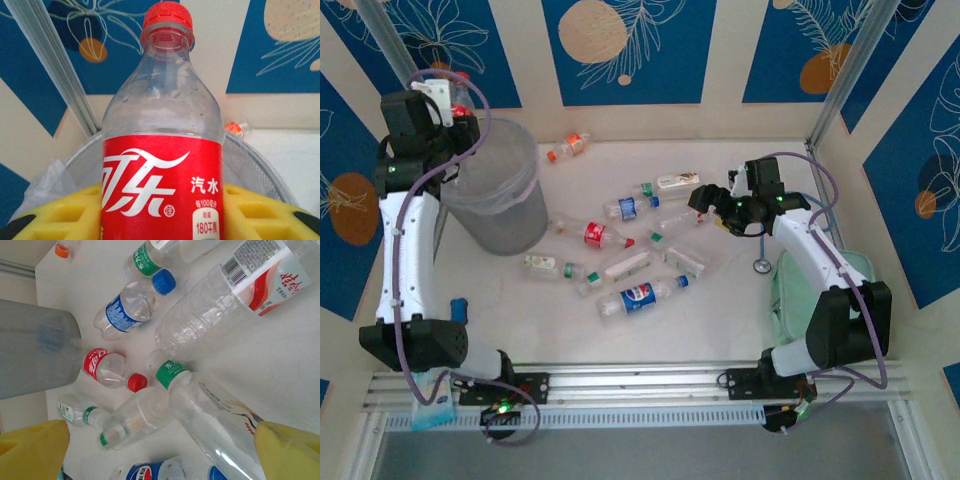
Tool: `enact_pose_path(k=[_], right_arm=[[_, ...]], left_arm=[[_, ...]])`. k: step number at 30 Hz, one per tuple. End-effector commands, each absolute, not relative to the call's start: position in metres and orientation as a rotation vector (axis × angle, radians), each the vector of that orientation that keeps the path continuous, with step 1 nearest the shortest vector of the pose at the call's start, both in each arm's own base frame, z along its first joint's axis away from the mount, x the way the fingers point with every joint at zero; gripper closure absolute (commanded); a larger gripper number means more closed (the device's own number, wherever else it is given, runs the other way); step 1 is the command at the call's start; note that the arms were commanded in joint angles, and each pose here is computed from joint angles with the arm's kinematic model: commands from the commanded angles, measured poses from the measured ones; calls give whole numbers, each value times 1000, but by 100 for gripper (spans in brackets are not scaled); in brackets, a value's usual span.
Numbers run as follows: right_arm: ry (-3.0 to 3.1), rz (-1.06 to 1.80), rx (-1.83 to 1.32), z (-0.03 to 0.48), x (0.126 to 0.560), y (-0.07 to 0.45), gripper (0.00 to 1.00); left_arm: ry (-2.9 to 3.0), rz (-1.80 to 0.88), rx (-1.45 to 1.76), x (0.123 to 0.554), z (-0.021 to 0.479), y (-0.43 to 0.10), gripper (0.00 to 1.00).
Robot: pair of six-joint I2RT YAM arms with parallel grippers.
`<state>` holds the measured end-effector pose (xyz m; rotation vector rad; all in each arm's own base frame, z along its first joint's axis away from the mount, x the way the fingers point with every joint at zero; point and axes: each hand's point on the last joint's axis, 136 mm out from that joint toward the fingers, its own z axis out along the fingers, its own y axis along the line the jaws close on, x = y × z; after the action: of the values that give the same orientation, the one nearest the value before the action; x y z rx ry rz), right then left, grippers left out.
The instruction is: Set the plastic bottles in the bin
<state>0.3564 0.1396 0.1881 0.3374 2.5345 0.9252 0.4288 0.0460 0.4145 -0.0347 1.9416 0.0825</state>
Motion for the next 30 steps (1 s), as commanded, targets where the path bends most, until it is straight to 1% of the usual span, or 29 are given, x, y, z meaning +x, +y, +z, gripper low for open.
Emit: enact_pose_path(k=[1, 9, 11, 14, 16, 17, 19, 21, 25, 30], right_arm=[[2515, 953, 286, 198, 350, 144, 5], [2503, 947, 276, 201, 348, 143, 5], [2499, 943, 273, 203, 348, 142, 5], [2497, 937, 270, 204, 348, 141, 5], [2495, 934, 269, 205, 349, 140, 5], [2493, 934, 268, 205, 349, 140, 5], [2492, 935, 268, 206, 349, 139, 5], [2494, 934, 270, 205, 349, 138, 5], [2493, 932, 276, 204, 348, 137, 5], [2493, 932, 280, 204, 348, 136, 5]], left_arm=[[1841, 106, 12, 457, 413, 49, 69], [1818, 94, 25, 470, 390, 48, 68], [1820, 90, 24, 469, 386, 47, 65], [1840, 104, 19, 467, 379, 49, 49], [1854, 105, 22, 466, 376, 49, 31], [1855, 104, 25, 466, 376, 49, 26], [1855, 98, 29, 465, 378, 48, 20], [1855, 94, 31, 464, 382, 47, 19], [1858, 83, 38, 463, 387, 45, 18], [1882, 47, 44, 459, 389, 39, 32]])
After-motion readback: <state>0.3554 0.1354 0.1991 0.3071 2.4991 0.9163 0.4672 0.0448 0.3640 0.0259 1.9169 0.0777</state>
